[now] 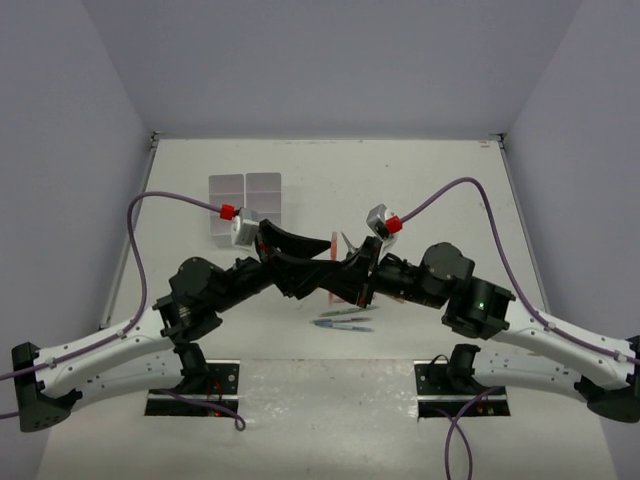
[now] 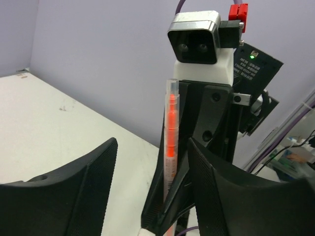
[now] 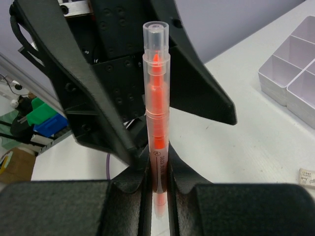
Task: Sort the stationery into containers
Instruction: Close the pen cap on the pen.
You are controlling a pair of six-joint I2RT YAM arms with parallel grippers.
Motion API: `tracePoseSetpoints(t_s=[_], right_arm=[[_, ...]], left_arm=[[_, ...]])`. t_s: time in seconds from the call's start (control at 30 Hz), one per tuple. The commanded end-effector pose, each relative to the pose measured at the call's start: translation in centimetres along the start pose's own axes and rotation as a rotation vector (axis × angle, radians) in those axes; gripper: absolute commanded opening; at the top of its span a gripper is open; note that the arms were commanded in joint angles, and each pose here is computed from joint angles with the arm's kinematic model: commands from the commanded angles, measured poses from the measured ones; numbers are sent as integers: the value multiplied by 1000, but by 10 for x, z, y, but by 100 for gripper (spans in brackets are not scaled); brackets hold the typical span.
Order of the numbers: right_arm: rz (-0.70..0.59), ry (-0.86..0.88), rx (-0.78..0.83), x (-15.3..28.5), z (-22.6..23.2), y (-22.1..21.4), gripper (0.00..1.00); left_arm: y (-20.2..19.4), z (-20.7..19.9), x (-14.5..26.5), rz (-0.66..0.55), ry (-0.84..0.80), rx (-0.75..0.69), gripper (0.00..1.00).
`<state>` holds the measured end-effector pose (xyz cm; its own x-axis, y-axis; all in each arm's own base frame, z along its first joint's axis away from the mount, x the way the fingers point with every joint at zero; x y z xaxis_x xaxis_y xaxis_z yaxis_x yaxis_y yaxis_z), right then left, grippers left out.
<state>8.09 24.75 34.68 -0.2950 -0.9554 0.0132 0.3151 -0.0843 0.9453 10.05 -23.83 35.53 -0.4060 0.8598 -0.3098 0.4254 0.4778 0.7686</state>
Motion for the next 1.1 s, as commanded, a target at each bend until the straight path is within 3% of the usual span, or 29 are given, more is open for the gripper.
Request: tracePoseSetpoints(t_s=[0.0, 0.03, 0.2, 0.37, 0.67, 0.8, 0.97, 1.07], right_arm=[[-48, -19, 13, 3, 1, 12, 0], [-32, -24, 14, 3, 0, 10, 0], [16, -39, 17, -3, -2, 5, 0], [41, -22, 17, -5, -1, 3, 0], [40, -3, 23, -1, 2, 6, 0], [41, 6, 30, -1, 3, 7, 0], [48, 15, 30, -1, 4, 7, 0], [47, 10, 31, 0, 4, 7, 0]], left_arm=[[19, -9, -1, -29, -2, -53, 71], [22, -11, 0, -33, -4, -59, 75], [34, -19, 1, -46, -11, -92, 75], [46, -28, -3, -61, -34, -99, 74], [46, -12, -12, -51, 119, -103, 66], [43, -9, -15, -44, 143, -103, 55], [44, -12, -16, -41, 113, -101, 27], [43, -12, -16, -34, 110, -100, 16]])
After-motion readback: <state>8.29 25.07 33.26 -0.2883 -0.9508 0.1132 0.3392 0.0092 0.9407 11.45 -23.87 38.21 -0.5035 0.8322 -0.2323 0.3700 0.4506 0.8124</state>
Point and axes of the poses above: each gripper's point midway between its finger pads, its own x axis back along the fingers, its own z axis along the line the jaws close on, y = z × x, the point moved 8 cm from there along x, back along the fingers, and after that the axes turned 8 degrees about x, right-handed, at the moved point
